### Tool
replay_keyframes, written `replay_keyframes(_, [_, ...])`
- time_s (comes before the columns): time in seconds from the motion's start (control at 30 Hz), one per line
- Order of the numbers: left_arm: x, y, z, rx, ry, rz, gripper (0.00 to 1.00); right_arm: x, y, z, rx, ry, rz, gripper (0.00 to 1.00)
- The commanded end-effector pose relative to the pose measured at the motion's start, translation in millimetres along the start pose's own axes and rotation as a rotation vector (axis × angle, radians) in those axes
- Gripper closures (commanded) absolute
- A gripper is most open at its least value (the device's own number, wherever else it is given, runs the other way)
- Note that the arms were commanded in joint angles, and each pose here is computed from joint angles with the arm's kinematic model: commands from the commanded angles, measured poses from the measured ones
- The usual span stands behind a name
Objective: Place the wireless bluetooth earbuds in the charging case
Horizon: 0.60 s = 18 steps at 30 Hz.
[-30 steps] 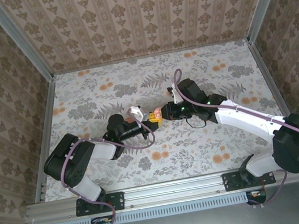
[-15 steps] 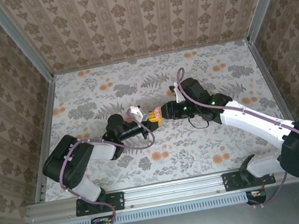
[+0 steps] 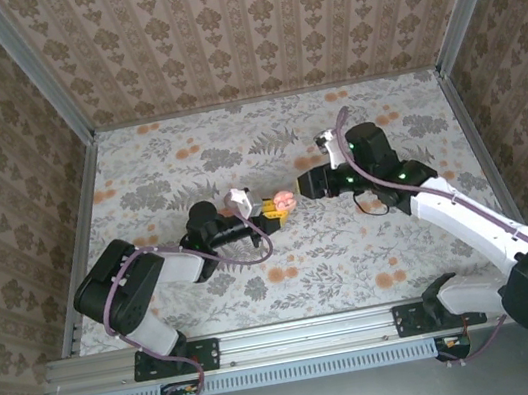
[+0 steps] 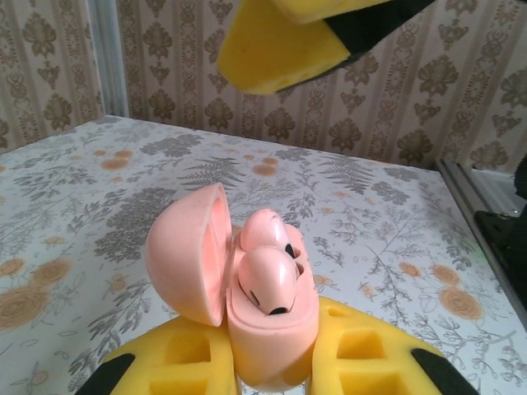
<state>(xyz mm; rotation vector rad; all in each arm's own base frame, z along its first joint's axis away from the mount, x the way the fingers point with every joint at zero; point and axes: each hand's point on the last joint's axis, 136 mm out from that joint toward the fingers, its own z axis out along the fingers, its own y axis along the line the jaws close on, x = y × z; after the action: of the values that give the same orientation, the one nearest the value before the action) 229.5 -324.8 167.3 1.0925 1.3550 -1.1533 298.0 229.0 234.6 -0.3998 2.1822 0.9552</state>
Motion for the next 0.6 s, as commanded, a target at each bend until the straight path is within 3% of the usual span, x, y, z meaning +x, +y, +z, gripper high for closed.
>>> replay_keyframes(0.0, [-22,-16,0,0.090,-0.050,0.040,0.90,-1,23,-13,-0.158,-0.054,-0.235,0.46])
replay_keyframes(0.27, [-33,-31,-1,0.179,-0.062,0.045,0.90,16,35,-30,-0.364,-0.074,-0.530,0.43])
replay_keyframes(0.57, [-40,-39,-3,0.218,-0.072,0.069,0.89,37,32,-20,-0.503,-0.046,-0.637,0.37])
